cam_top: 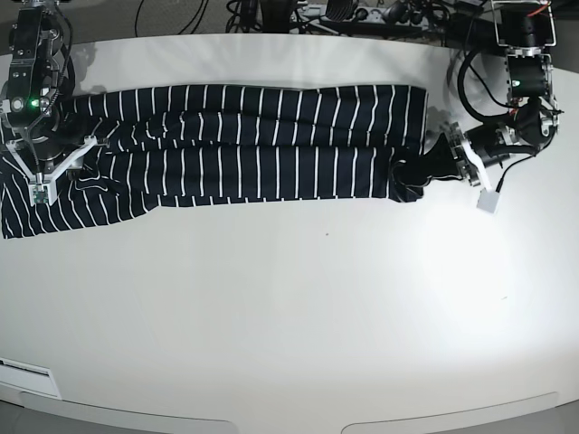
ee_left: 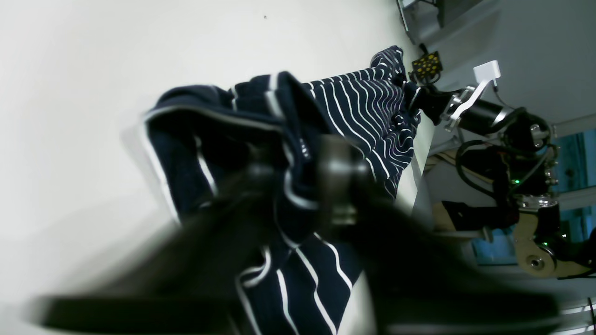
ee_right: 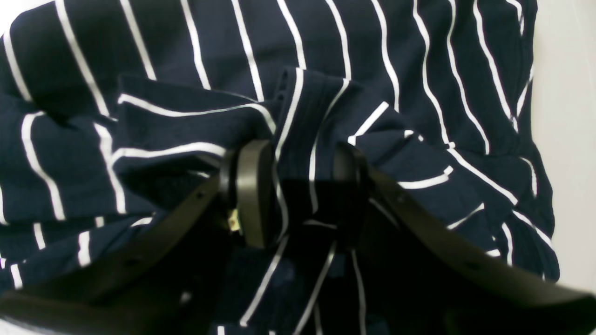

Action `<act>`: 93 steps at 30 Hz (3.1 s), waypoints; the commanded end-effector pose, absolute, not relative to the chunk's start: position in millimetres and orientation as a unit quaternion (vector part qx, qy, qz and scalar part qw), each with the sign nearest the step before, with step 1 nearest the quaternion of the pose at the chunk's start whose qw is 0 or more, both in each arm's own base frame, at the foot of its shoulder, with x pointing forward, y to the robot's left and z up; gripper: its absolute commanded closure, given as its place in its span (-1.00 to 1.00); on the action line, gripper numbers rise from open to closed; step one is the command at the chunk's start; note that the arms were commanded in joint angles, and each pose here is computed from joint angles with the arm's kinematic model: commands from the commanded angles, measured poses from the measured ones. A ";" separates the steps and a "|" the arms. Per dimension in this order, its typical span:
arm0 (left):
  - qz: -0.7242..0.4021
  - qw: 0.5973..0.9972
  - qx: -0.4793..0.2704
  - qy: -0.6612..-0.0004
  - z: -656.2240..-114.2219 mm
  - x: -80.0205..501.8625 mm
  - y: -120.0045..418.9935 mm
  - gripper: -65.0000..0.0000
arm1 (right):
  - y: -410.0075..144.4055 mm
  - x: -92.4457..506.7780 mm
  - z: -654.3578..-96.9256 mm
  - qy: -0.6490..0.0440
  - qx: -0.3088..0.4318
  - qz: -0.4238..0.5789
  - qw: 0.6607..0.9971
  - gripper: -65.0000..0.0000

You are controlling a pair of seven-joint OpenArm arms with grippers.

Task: Fold the T-shirt properly
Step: 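Move the left gripper to the strip's end and grasp it, then fold the grasped strip end inward with the left gripper and release, then regrasp the strip end with the left gripper and tuck it under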

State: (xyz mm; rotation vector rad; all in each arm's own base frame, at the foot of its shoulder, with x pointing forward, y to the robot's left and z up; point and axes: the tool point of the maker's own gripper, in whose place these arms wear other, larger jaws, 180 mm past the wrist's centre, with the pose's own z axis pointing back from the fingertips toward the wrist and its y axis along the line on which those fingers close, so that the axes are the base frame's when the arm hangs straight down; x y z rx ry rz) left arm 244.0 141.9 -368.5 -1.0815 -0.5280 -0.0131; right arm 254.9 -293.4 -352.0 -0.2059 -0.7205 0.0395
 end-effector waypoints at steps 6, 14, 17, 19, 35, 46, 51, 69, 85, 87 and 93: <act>-0.047 0.845 -0.491 -0.205 -369.5 226.2 134.2 1.00 | -298.0 264.1 -337.3 -0.375 -0.112 0.027 0.920 0.22; -0.150 0.841 -0.444 -0.271 -319.6 240.4 143.2 1.00 | -297.2 264.0 -337.6 -0.375 -0.110 0.030 0.920 0.23; -0.154 0.843 -0.418 -0.300 -308.4 249.9 159.4 1.00 | -295.9 264.0 -337.9 -0.374 -0.109 0.035 0.920 0.23; -0.144 0.844 -0.405 -0.321 -300.1 257.4 173.5 1.00 | -295.9 264.0 -337.9 -0.374 -0.109 0.035 0.920 0.23; -0.122 0.840 -0.376 -0.371 -274.7 270.9 209.2 0.92 | -272.7 277.7 -329.1 -0.399 -0.053 0.063 0.913 0.23; -0.118 0.863 -0.376 -0.317 -300.7 242.7 209.2 -0.11 | -255.6 286.6 -302.0 -0.434 -0.045 0.097 0.894 0.23; -0.098 0.868 -0.374 -0.310 -304.4 241.5 211.6 -0.11 | -249.9 283.2 -301.4 -0.432 -0.043 0.116 0.893 1.00; 0.061 0.851 -0.385 -0.351 -317.2 226.8 232.2 -0.11 | -302.1 247.3 -384.9 -0.317 -0.077 0.058 0.944 1.00; 0.116 0.850 -0.403 -0.318 -336.8 189.4 228.6 -0.11 | -306.7 266.4 -357.4 -0.341 -0.092 -0.008 0.936 1.00; 0.108 0.848 -0.410 -0.318 -336.1 194.5 221.7 -0.11 | -305.7 268.0 -353.8 -0.346 -0.092 -0.008 0.934 1.00; 0.074 0.847 -0.442 -0.288 -342.8 198.4 187.6 -0.11 | -303.8 266.5 -354.5 -0.340 -0.091 -0.002 0.936 1.00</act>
